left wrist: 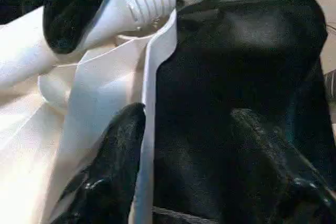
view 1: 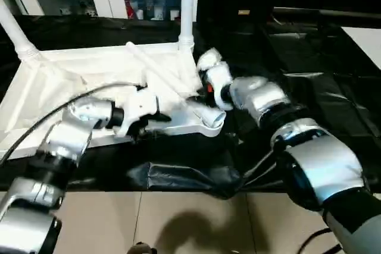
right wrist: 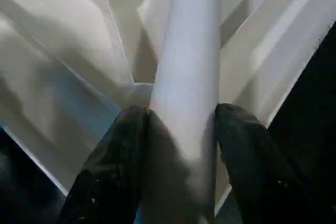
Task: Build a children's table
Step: Rotate table base
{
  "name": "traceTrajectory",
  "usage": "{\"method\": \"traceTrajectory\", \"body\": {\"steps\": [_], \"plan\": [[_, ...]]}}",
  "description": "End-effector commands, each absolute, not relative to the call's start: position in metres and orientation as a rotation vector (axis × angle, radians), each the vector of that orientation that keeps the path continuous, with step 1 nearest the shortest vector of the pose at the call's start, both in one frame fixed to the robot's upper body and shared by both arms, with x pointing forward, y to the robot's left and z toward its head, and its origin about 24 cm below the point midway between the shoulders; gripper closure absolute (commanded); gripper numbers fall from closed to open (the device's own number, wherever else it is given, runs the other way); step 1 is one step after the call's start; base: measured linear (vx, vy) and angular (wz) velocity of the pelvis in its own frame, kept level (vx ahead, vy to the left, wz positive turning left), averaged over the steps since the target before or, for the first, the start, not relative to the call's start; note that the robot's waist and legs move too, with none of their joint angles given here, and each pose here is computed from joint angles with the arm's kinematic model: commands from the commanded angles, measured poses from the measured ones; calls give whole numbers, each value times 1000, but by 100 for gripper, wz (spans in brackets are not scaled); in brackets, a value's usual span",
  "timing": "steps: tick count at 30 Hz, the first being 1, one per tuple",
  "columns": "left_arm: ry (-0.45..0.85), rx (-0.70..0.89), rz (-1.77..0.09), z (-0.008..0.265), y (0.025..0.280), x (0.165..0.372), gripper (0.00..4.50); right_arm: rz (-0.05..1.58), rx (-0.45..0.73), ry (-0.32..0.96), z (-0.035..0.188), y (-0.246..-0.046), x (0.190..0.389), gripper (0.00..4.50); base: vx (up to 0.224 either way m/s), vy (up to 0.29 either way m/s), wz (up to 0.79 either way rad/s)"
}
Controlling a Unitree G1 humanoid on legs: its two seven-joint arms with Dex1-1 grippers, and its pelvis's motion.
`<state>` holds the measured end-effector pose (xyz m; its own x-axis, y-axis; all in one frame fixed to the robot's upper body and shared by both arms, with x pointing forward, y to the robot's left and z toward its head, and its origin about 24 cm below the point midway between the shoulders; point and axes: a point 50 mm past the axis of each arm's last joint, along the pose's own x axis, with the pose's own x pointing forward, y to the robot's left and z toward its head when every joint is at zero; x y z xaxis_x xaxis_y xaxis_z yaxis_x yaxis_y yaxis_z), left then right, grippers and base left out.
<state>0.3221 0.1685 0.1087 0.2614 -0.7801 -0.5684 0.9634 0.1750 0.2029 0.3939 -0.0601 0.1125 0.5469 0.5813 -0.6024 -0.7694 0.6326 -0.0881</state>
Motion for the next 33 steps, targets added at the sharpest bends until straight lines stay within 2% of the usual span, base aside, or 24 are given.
{"method": "traceTrajectory", "body": {"steps": [1,3,6,9,13,20,26,29,33], "plan": [[383,613,-1273,112,170,319,136,751,-473,689,94,-74,390,232,0,0,0],[388,617,-1271,112,171,319,131,745,-474,702,92,-74,389,232,0,0,0],[393,624,-1260,115,172,318,95,728,-446,753,90,-76,387,232,0,0,0],[394,633,-1249,117,173,318,83,718,-411,770,89,-77,387,265,0,0,0],[391,652,-1225,117,173,318,47,717,-393,793,85,-80,385,275,0,0,0],[381,660,-1208,118,173,319,45,685,-324,809,76,-84,382,308,0,0,0],[334,634,-1185,125,171,323,45,659,-169,775,75,-82,382,356,0,0,0],[291,589,-1148,128,169,327,45,659,-50,712,79,-82,385,380,0,0,0],[207,495,-980,132,169,340,45,669,106,577,85,-82,389,411,0,0,0]]}}
